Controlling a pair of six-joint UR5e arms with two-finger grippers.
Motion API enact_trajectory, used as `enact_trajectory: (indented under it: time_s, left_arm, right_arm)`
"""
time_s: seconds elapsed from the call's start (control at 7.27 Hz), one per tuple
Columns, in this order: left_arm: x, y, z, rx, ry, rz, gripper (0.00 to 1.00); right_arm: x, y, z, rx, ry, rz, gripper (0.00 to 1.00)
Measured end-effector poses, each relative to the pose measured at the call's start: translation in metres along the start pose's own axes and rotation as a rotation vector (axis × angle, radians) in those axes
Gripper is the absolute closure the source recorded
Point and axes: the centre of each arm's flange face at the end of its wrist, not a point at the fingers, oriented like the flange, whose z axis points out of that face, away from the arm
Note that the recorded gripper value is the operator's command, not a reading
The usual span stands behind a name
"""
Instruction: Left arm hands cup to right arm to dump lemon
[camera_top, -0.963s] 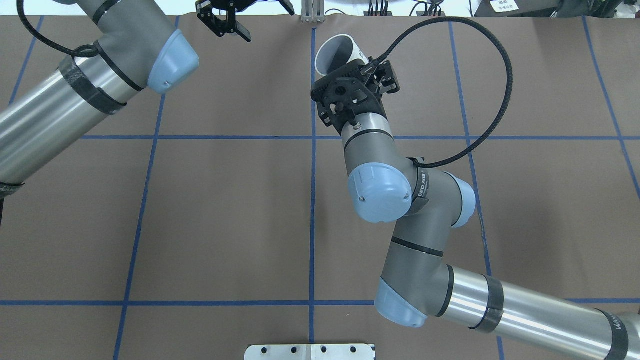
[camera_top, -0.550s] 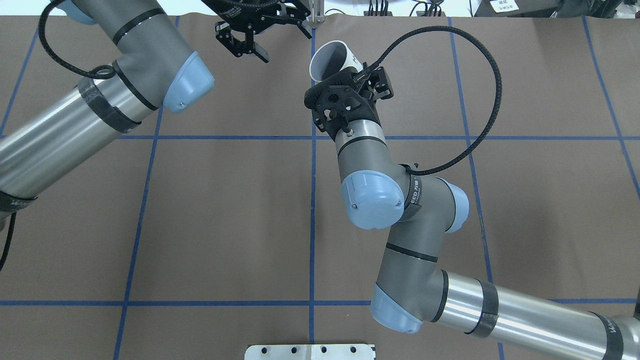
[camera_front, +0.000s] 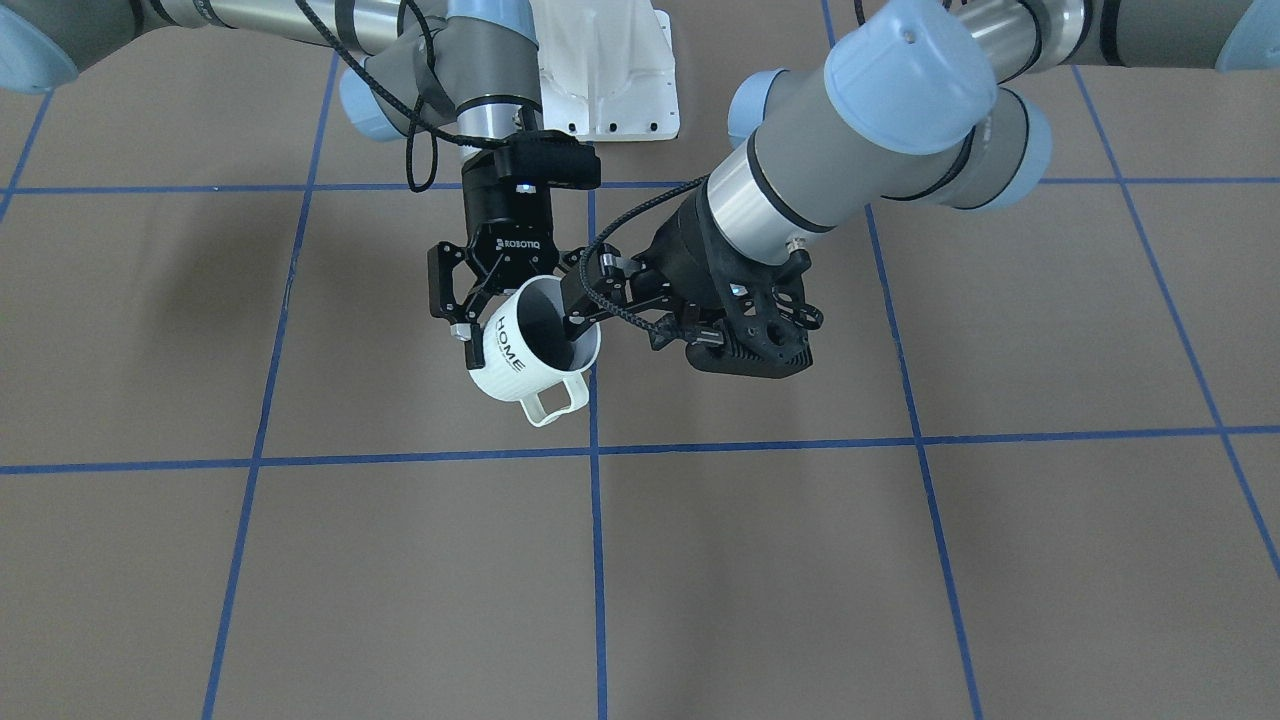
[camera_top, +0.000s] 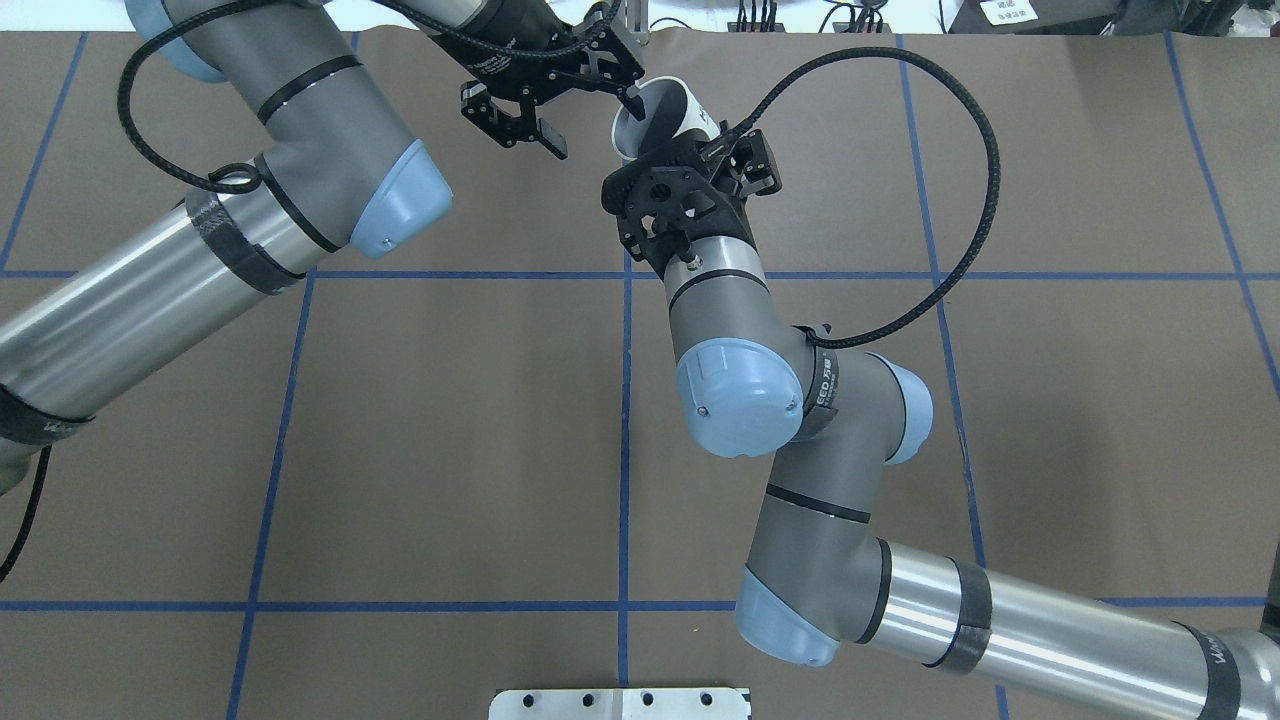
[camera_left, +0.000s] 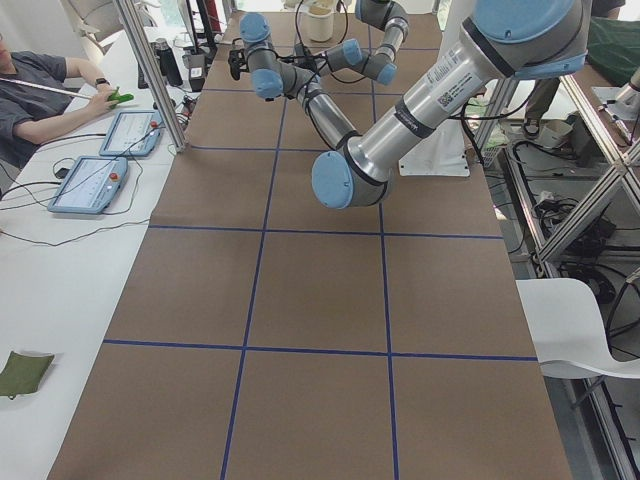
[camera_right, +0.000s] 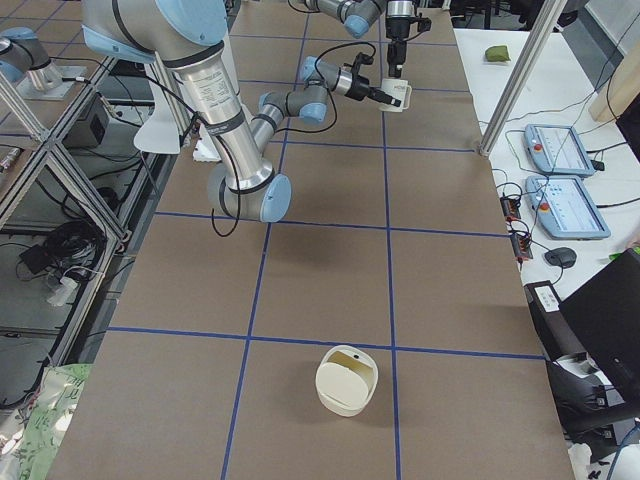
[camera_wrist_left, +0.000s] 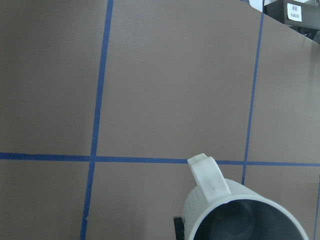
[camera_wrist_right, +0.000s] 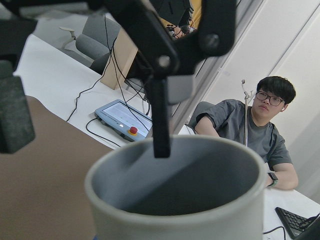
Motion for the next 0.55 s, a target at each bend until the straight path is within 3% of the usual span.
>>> enact_trajectory:
  time_s: [0.55]
  left_arm:
    - [0.006,0.0054,0.0068,-0.012,0.002,0.008,0.44]
  right_arm:
    - [0.0005,-0.0012,-0.0003,0.002,-0.001,0.002,0.94]
